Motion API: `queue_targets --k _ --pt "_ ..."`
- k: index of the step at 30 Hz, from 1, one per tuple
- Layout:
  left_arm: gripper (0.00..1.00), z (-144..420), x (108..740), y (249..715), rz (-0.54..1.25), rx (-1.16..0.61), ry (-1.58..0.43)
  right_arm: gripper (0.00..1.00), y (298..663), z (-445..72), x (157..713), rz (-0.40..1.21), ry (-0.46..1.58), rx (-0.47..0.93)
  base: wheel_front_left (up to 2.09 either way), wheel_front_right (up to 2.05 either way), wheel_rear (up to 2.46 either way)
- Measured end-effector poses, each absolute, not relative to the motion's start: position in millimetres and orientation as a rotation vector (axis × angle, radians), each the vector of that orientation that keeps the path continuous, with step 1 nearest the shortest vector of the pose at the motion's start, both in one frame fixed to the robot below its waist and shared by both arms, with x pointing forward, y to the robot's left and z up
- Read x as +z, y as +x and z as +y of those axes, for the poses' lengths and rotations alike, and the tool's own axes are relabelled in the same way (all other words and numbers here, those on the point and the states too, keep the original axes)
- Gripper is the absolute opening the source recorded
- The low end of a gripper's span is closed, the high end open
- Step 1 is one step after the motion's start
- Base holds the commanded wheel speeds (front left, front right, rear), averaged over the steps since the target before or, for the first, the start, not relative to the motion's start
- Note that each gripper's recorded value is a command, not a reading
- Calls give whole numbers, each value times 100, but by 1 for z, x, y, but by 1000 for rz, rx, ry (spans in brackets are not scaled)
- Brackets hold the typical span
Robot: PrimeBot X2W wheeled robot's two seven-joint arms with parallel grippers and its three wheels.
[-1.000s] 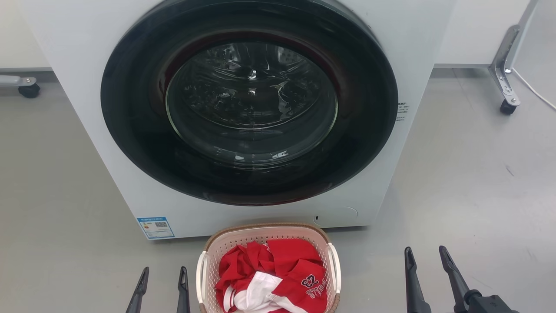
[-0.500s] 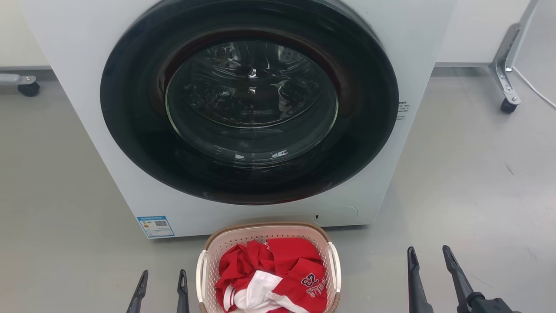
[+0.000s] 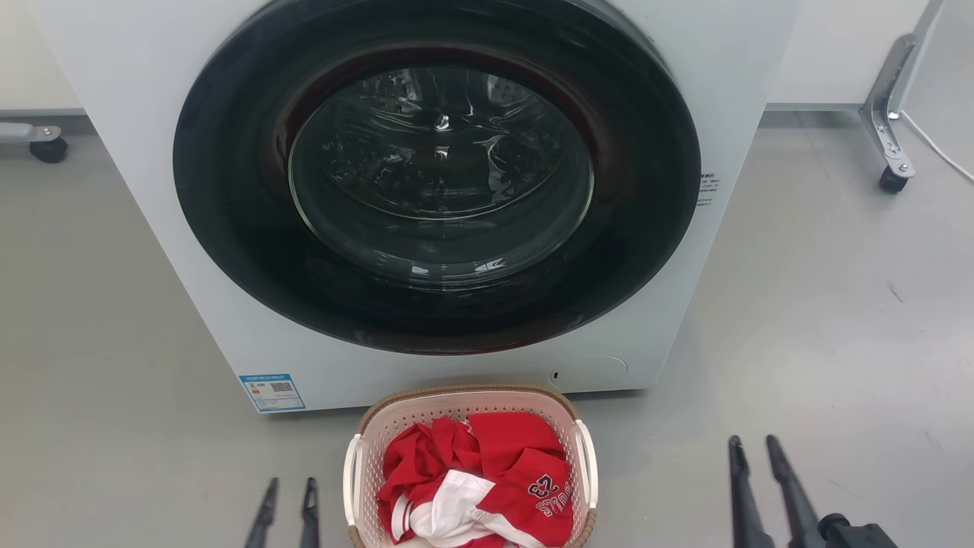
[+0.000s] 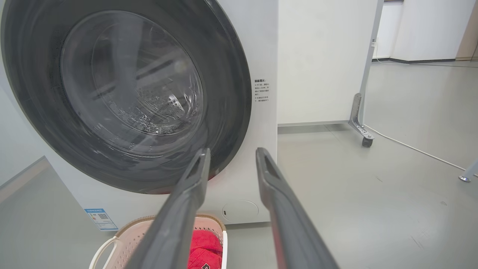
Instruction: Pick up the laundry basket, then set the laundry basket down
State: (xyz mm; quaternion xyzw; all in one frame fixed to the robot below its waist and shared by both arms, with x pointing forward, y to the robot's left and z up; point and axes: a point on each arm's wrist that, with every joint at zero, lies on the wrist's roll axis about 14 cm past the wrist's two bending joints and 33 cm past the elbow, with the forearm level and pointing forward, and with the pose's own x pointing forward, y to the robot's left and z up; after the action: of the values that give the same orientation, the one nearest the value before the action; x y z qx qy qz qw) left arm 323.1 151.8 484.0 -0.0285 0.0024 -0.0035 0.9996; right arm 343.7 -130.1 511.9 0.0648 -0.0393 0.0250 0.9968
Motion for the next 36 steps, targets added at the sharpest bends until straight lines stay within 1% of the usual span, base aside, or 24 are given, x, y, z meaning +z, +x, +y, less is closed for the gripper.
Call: queue_targets --k 6,11,13,16,22,36 --pt "0 152 470 320 50 -3 -58 0 340 -131 494 -20 134 45 0 0 0" --pt "0 156 463 319 83 12 -111 0 340 -136 488 5 173 30 0 0 0" --pt "0 163 458 320 115 37 -195 0 343 -143 484 38 267 5 0 0 0" --pt "0 164 454 320 136 48 -256 0 343 -146 480 60 323 -8 0 0 0" --pt "0 168 451 325 157 68 -360 0 343 -153 471 102 409 -33 0 0 0" --pt "0 177 446 332 196 109 -568 0 351 -164 466 143 622 -72 0 0 0"
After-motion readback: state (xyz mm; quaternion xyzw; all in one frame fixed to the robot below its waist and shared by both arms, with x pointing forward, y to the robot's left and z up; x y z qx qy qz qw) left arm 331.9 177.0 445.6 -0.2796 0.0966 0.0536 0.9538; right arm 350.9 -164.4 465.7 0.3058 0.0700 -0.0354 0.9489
